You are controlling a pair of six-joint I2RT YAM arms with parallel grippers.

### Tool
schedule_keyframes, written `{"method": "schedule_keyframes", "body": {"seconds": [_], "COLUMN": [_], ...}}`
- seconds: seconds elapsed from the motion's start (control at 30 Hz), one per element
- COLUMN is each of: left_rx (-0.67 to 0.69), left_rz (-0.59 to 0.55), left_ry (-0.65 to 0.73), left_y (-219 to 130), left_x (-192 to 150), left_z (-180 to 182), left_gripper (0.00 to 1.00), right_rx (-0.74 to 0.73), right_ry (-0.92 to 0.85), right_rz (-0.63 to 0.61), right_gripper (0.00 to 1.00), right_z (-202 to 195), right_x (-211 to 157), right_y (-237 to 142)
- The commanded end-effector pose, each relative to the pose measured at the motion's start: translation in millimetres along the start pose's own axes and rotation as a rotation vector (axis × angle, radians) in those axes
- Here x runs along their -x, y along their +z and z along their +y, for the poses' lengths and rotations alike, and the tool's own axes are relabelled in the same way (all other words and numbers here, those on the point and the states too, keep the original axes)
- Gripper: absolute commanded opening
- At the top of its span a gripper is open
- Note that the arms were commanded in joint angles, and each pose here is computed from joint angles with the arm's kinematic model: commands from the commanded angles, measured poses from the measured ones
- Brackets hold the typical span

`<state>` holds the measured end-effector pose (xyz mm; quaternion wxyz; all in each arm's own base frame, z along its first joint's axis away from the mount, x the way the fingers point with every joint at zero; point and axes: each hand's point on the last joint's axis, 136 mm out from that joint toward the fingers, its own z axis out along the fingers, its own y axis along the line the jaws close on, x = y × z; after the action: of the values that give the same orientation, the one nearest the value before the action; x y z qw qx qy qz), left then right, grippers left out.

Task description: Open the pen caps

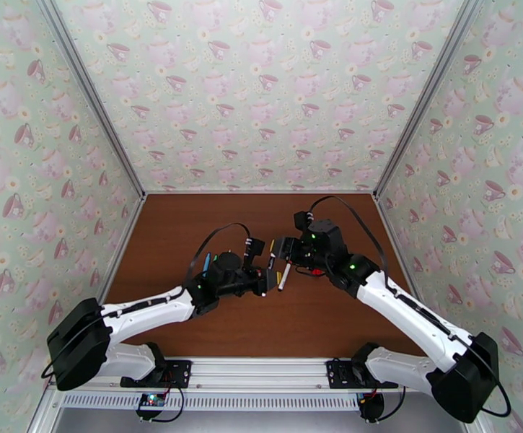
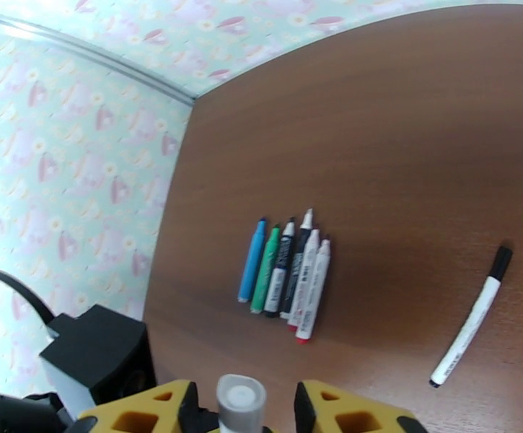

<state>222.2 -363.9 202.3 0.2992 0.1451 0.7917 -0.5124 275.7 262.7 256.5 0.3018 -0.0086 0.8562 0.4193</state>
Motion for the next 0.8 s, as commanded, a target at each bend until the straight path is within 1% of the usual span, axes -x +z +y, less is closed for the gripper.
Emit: {"method": "schedule_keyframes", "body": {"seconds": [0.0,0.13,0.5,0.77], "left_rx": [-0.051,-0.048,-0.058,-0.066], "left_rz": [0.001,0.005,0.022,0.035], "left_ry": [0.036,0.041,0.048,0.053], "left_y": [-4,-4,-4,-5], "left_x": [0,0,-2,-4], "left_z": [-10,-11,-14,-17], "left_gripper": [0.07,0.07,0.07,0.07], "right_rx": [0.079,0.094,0.063,0.050], "right_ry": [-0.006,-0.003,-0.015,-0.023], "right_rz": [0.037,0.064,0.067,0.053], "right_gripper": [0.44,0.41,0.31,0.20], "right_z": [14,17,13,12], "right_x": [-7,-9,-7,-3], "right_y": [1,6,9,10]}}
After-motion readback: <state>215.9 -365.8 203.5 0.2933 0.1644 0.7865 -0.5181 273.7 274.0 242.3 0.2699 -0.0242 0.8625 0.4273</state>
